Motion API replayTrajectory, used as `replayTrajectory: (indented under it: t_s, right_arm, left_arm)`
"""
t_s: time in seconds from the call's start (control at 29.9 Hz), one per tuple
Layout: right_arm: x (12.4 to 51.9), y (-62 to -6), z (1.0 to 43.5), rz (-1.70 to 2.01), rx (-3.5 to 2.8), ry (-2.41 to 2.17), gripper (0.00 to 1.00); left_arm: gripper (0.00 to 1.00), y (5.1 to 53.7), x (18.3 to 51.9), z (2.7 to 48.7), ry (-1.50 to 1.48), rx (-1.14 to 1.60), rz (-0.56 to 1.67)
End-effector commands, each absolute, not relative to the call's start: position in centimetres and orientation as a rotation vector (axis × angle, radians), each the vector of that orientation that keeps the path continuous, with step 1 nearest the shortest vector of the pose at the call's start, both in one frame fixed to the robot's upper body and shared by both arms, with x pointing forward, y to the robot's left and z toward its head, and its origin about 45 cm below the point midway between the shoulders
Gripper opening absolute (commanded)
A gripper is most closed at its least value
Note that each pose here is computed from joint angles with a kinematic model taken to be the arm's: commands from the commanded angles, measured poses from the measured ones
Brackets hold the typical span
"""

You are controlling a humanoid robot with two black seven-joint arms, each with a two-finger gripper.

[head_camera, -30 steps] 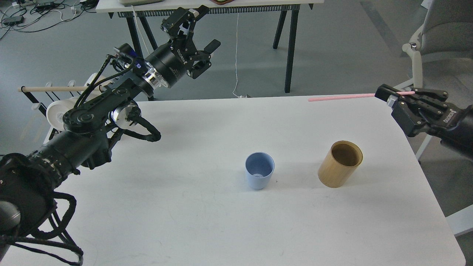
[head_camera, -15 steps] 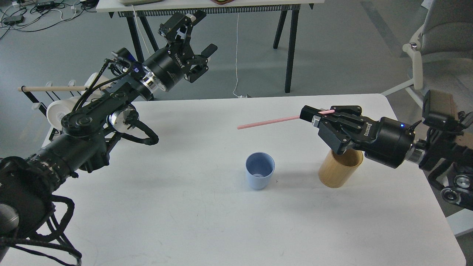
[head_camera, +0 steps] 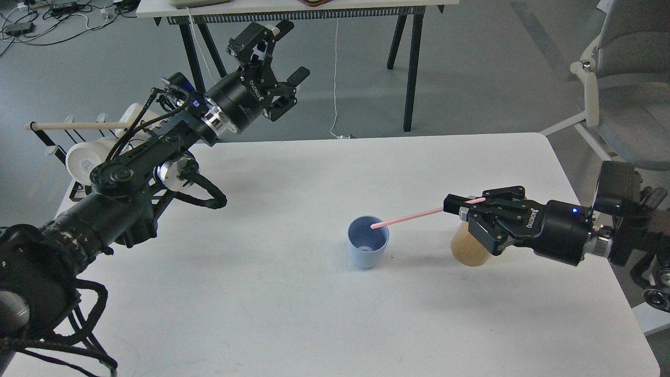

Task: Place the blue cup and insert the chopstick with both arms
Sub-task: 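Move the pink stick over and lower it into the blue cup, then release the pink stick and withdraw the right gripper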

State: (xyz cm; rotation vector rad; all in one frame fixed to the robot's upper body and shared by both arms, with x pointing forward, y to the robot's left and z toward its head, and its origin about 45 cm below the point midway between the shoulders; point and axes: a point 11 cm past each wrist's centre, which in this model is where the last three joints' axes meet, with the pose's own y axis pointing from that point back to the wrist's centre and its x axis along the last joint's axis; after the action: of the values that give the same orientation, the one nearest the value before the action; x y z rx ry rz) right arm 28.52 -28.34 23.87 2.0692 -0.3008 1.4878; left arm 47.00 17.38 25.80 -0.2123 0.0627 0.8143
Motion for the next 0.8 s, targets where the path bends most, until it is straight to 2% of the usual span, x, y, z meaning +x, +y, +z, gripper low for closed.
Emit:
replayTrajectory:
  t_s: [0.0,0.23,0.33,0.43,0.5,0.53,0.63,0.77]
  right_arm:
    - [28.5,-27.9,23.5,1.476,2.085,-0.288,0.0]
    - [29.5,-27.3,22.3,1.472,2.081,-0.272,0.01]
    - [29.6,-26.8,22.3,1.479,2.091,-0.267,0.05]
    - [29.6,-26.7,22.3,1.48,2.093,-0.27,0.17]
    - [29.7,-26.7,22.3,1.48,2.093,-0.273,0.33]
    - [29.7,-26.6,22.3,1.481,2.095,-0.275,0.37]
    - [29.8,-26.0,22.4,1.492,2.108,-0.268,0.43]
    - [29.8,-25.5,22.4,1.497,2.119,-0.264,0.47]
  left_arm:
    - [0.96,17.6,47.0,25.8,0.06,-0.21,0.817]
    - [0.97,17.8,46.9,25.4,0.07,-0.207,0.823]
    - [0.97,17.8,46.8,25.1,0.074,-0.206,0.824]
    - [0.97,18.0,46.6,24.7,0.083,-0.203,0.829]
    - [0.97,18.0,46.6,24.7,0.083,-0.205,0.828]
    - [0.97,18.0,46.6,24.7,0.083,-0.205,0.828]
    - [0.97,18.0,46.7,24.8,0.082,-0.206,0.829]
    - [0.97,18.0,46.6,24.7,0.085,-0.206,0.83]
